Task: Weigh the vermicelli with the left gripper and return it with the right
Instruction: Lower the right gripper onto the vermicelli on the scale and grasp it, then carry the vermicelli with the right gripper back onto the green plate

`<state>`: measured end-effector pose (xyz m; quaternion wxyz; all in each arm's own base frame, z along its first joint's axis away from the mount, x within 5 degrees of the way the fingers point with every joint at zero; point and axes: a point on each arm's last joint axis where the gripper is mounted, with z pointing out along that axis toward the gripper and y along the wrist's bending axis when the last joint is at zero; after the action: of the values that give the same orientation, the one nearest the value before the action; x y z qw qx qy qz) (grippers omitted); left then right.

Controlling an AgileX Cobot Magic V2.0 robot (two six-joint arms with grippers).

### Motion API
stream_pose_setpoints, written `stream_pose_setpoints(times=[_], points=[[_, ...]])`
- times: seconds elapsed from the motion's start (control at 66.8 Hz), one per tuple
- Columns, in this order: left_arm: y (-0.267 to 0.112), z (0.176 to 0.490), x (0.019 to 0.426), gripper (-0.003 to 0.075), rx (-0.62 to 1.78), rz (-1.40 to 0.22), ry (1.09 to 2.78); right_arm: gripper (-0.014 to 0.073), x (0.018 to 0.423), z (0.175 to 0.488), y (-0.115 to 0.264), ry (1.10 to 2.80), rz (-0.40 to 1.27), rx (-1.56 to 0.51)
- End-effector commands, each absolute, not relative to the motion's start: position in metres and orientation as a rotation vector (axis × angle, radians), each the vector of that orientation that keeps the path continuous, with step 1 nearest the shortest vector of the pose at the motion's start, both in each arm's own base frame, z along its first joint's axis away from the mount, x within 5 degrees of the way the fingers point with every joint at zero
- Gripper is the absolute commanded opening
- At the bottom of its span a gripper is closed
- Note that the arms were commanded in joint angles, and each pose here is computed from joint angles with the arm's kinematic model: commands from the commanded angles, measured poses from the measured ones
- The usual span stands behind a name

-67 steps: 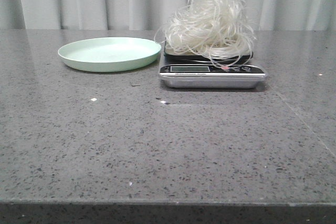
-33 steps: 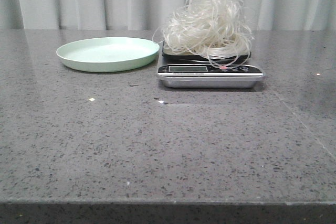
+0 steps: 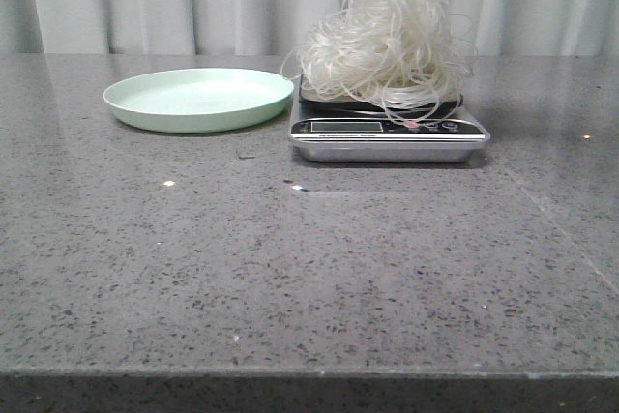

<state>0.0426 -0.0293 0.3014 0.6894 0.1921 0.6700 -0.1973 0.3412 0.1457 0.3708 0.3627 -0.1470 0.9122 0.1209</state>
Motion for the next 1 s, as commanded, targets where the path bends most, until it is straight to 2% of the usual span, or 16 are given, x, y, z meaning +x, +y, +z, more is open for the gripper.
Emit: stream_pose_setpoints(times=[0.0, 0.285, 0.329, 0.344, 0.359, 0.389, 0.404, 0.419, 0.434, 0.464, 0.539, 0.644, 0.809, 0.899, 0.988], points=[[-0.028, 0.316, 0.043, 0.0127, 0.388, -0.449, 1.413, 0.0526, 0.350, 0.382, 0.150, 2.362, 0.312, -0.389], [-0.028, 0.316, 0.043, 0.0127, 0.388, -0.449, 1.413, 0.0508, 0.375, 0.341, 0.163, 2.602, 0.292, -0.434], [-0.028, 0.316, 0.043, 0.0127, 0.388, -0.449, 1.413, 0.0459, 0.377, 0.338, 0.164, 2.629, 0.297, -0.439], [-0.028, 0.316, 0.043, 0.0127, 0.388, -0.449, 1.413, 0.0402, 0.379, 0.336, 0.165, 2.645, 0.297, -0.442], [-0.028, 0.316, 0.043, 0.0127, 0.388, -0.449, 1.413, 0.0402, 0.378, 0.336, 0.165, 2.646, 0.299, -0.442], [-0.028, 0.316, 0.043, 0.0127, 0.388, -0.449, 1.413, 0.0328, 0.379, 0.336, 0.166, 2.661, 0.303, -0.446], [-0.028, 0.316, 0.043, 0.0127, 0.388, -0.449, 1.413, 0.0243, 0.381, 0.334, 0.167, 2.672, 0.304, -0.448], [-0.028, 0.316, 0.043, 0.0127, 0.388, -0.449, 1.413, 0.0243, 0.381, 0.335, 0.167, 2.673, 0.307, -0.449], [-0.028, 0.316, 0.043, 0.0127, 0.388, -0.449, 1.413, 0.0178, 0.381, 0.336, 0.168, 2.678, 0.312, -0.450], [-0.028, 0.316, 0.043, 0.0127, 0.388, -0.449, 1.413, 0.0120, 0.381, 0.338, 0.169, 2.680, 0.326, -0.451], [-0.028, 0.316, 0.043, 0.0127, 0.388, -0.449, 1.413, 0.0175, 0.381, 0.348, 0.172, 2.661, 0.371, -0.448], [-0.028, 0.316, 0.043, 0.0127, 0.388, -0.449, 1.413, 0.0146, 0.379, 0.375, 0.175, 2.588, 0.455, -0.446], [-0.028, 0.316, 0.043, 0.0127, 0.388, -0.449, 1.413, 0.0139, 0.361, 0.434, 0.203, 2.358, 0.596, -0.515], [-0.028, 0.316, 0.043, 0.0127, 0.388, -0.449, 1.413, 0.0139, 0.354, 0.448, 0.224, 2.233, 0.642, -0.546], [-0.028, 0.316, 0.043, 0.0127, 0.388, -0.449, 1.413, 0.0139, 0.355, 0.450, 0.242, 2.152, 0.677, -0.551]])
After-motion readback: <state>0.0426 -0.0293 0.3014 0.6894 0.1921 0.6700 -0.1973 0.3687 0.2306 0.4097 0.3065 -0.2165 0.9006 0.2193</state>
